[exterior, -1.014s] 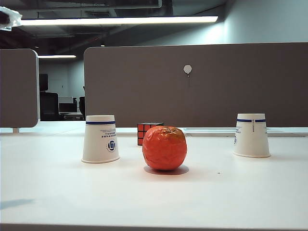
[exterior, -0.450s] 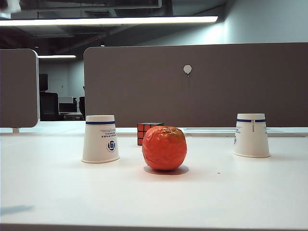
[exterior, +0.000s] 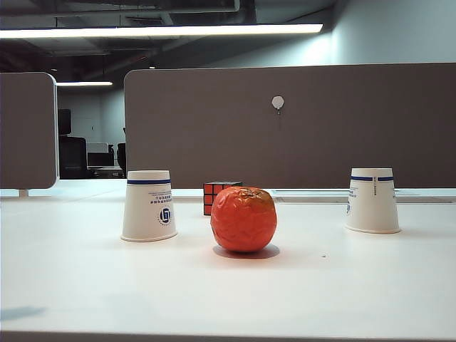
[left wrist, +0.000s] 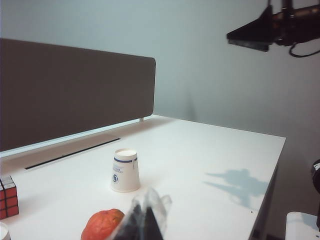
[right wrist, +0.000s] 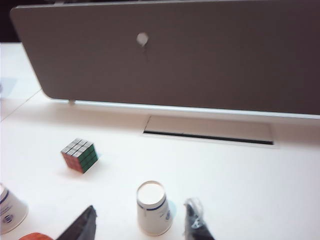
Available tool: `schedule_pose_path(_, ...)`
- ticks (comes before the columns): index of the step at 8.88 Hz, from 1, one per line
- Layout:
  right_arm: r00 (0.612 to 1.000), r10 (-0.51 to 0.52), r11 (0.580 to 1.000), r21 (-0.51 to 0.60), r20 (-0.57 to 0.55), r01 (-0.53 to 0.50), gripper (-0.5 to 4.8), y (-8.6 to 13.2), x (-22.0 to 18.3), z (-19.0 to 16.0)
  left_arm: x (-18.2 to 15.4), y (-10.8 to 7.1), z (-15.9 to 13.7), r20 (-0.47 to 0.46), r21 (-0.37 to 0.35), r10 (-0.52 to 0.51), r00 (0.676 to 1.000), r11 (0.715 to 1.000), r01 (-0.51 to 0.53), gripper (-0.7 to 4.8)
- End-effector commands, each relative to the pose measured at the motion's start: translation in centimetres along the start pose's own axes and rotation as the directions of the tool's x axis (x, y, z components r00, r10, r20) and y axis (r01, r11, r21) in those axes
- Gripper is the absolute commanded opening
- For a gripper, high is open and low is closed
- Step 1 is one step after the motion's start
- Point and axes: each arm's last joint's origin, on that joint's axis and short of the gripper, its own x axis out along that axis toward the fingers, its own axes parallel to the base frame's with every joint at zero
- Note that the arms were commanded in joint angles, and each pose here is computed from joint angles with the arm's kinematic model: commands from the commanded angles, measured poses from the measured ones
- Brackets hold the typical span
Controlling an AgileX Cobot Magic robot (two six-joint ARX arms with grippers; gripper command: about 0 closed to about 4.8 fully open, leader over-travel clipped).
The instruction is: Carefully pick up the cup on the right and stack it on top of the cup on the left.
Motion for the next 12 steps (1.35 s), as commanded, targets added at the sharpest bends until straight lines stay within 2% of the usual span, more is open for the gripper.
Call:
schedule_pose_path(1, 0.999, 0.029, 1.000, -0.003, -0.023, -0.030, 2.51, 0.0, 1.2, 1.0, 0.0, -0.1, 0.3, 0.012, 0.010, -0.011, 1.000, 1.000, 0.011, -0.02)
schedule_pose_path(2, 0.986, 0.092, 0.996, 0.024, -0.139, -0.090, 2.87, -0.5, 5.1, 0.8, 0.0, -0.1, 0.4, 0.027, 0.023, 0.000, 1.000, 1.000, -0.001, -0.02)
schedule_pose_path(4, 0.976, 0.114, 0.993, 0.022, -0.187, -0.112, 2.89, -0.6, 6.6, 0.4, 0.0, -0.1, 0.5, 0.036, 0.032, -0.002, 0.999, 0.999, 0.000, -0.02)
schedule_pose_path(5, 0.952, 0.149, 0.989, 0.048, -0.266, -0.141, 3.24, -1.0, 9.6, -0.4, 0.0, -0.1, 0.7, 0.052, 0.042, 0.019, 0.998, 0.999, -0.022, -0.03)
schedule_pose_path(6, 0.919, 0.241, 0.971, 0.074, -0.311, -0.230, 3.39, -1.8, 16.0, -1.9, 0.0, 0.0, 0.6, 0.055, 0.038, 0.039, 0.998, 0.998, -0.041, -0.03)
schedule_pose_path(7, 0.936, 0.241, 0.970, 0.050, -0.257, -0.236, 3.39, -1.9, 16.9, -1.5, 0.0, 0.0, 0.6, 0.055, 0.025, 0.040, 0.998, 0.999, -0.041, -0.03)
schedule_pose_path(8, 0.932, 0.242, 0.970, 0.055, -0.270, -0.235, 3.39, -2.1, 18.0, -2.0, 0.0, 0.1, 0.7, 0.067, -0.015, 0.084, 0.994, 0.996, -0.083, -0.03)
schedule_pose_path(9, 0.861, 0.279, 0.958, 0.057, -0.425, -0.283, 3.81, -2.1, 21.8, -6.1, 0.0, 0.2, 0.4, 0.049, -0.036, 0.103, 0.994, 0.994, -0.101, -0.03)
schedule_pose_path(10, 0.855, 0.283, 0.956, 0.060, -0.434, -0.286, 3.82, -2.0, 21.9, -6.4, 0.0, 0.3, 0.3, 0.043, -0.041, 0.104, 0.994, 0.994, -0.102, -0.03)
schedule_pose_path(11, 0.846, 0.261, 0.959, 0.026, -0.465, -0.281, 4.75, -2.0, 23.1, -10.2, 0.0, 0.6, -0.7, -0.041, -0.119, 0.150, 0.988, 0.981, -0.153, -0.03)
schedule_pose_path(12, 0.807, 0.263, 0.960, 0.056, -0.528, -0.276, 4.79, -2.2, 24.5, -12.2, 0.0, 0.6, -0.7, -0.041, -0.119, 0.149, 0.988, 0.981, -0.153, -0.03)
